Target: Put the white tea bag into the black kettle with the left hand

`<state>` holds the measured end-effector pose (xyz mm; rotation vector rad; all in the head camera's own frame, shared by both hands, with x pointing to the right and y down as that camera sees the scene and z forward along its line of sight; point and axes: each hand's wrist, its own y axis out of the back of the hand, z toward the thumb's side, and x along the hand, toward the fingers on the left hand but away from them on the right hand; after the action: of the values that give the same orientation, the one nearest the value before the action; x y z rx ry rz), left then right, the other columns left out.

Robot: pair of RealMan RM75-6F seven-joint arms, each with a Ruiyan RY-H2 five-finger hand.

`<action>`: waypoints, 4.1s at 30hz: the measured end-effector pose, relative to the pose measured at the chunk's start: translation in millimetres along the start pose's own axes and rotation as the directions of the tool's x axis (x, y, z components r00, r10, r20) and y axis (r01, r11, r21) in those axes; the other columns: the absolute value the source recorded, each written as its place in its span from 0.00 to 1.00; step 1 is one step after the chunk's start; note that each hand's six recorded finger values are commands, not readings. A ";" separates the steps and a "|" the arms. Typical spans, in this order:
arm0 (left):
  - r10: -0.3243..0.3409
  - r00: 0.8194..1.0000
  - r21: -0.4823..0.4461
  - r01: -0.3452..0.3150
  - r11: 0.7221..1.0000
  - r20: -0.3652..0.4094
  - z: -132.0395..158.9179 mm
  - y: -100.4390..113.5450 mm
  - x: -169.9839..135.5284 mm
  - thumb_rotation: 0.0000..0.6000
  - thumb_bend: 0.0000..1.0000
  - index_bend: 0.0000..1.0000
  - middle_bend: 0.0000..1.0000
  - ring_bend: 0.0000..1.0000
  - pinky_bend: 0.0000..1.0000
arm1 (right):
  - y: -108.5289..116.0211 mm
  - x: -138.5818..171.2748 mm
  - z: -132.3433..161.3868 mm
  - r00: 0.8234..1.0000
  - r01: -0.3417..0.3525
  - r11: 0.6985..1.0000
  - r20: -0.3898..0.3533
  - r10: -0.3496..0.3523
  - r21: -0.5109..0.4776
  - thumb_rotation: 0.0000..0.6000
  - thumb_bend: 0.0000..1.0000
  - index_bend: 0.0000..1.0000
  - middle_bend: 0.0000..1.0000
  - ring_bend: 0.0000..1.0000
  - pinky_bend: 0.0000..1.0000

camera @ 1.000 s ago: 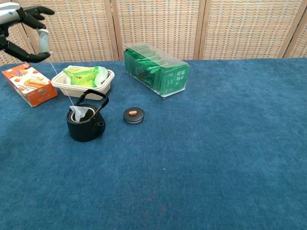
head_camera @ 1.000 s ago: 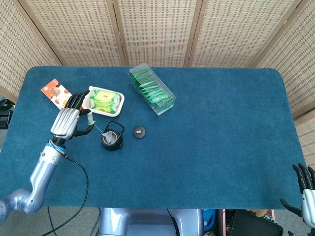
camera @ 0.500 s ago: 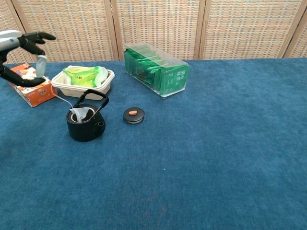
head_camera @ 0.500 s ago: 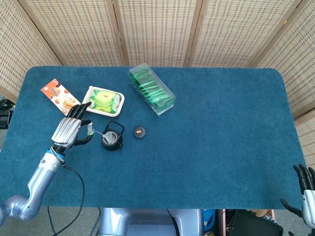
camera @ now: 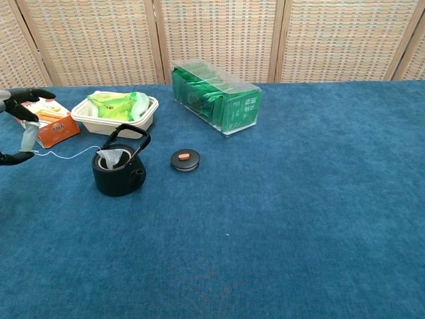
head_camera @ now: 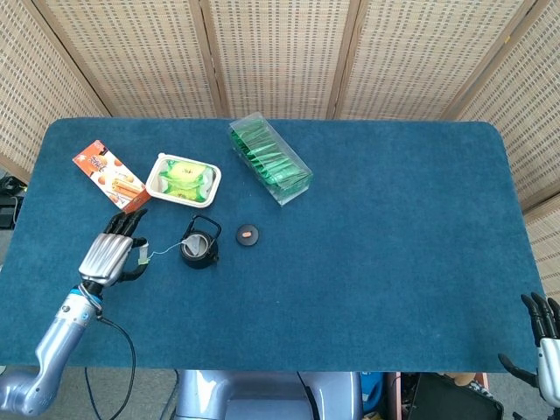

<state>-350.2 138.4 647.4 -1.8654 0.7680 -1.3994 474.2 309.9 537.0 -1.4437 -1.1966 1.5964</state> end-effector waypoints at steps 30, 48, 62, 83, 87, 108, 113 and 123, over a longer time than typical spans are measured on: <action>-0.111 0.992 0.066 0.114 0.991 -0.054 -6.8 -20.7 -27.7 1.00 0.21 0.25 0.00 0.00 0.00 | -1.8 -3.7 -1.1 1.000 -0.002 1.000 -0.007 0.002 -0.006 1.00 0.02 0.11 0.14 0.00 0.06; -0.024 0.999 0.173 0.015 0.985 0.048 12.4 6.3 -12.7 1.00 0.40 0.20 0.18 0.13 0.06 | -2.2 -2.6 -1.3 1.000 -0.002 1.000 -0.004 0.002 -0.009 1.00 0.02 0.11 0.14 0.00 0.06; -0.060 0.993 0.347 0.022 0.938 0.100 31.3 19.1 2.0 0.92 0.90 0.20 0.84 0.75 0.72 | -2.0 -0.2 -4.3 1.000 0.000 1.000 0.004 0.000 -0.011 1.00 0.02 0.11 0.14 0.00 0.06; -0.260 0.965 0.415 0.224 0.882 0.032 41.8 -12.3 16.5 0.78 1.00 0.20 0.86 0.76 0.72 | -1.7 0.3 -7.1 1.000 -0.001 1.000 0.015 0.002 -0.009 1.00 0.02 0.11 0.14 0.00 0.06; -0.270 0.962 0.409 0.232 0.883 0.036 47.8 -17.1 22.1 0.78 1.00 0.20 0.86 0.76 0.72 | -1.8 0.6 -7.2 1.000 -0.002 1.000 0.016 0.003 -0.010 1.00 0.02 0.11 0.14 0.00 0.06; -0.275 0.960 0.391 0.232 0.891 0.057 74.6 -26.7 48.6 0.82 1.00 0.20 0.86 0.76 0.72 | -2.4 3.6 -13.3 0.999 -0.004 1.000 0.037 0.005 -0.013 1.00 0.02 0.11 0.14 0.00 0.06; -0.284 0.957 0.396 0.243 0.886 0.049 77.6 -30.3 54.0 0.82 1.00 0.21 0.86 0.76 0.72 | -2.7 4.7 -15.3 0.999 -0.004 1.000 0.042 0.005 -0.014 1.00 0.02 0.11 0.14 0.00 0.06; -0.315 0.949 0.407 0.280 0.869 0.021 74.3 -37.8 56.1 0.83 1.00 0.21 0.86 0.76 0.72 | -3.0 6.1 -15.9 0.999 -0.004 1.000 0.045 0.005 -0.013 1.00 0.02 0.11 0.14 0.00 0.06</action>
<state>-262.0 129.5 694.8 -1.7469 0.1272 -1.5154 488.5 319.6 538.0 -1.4267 -1.2323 1.6345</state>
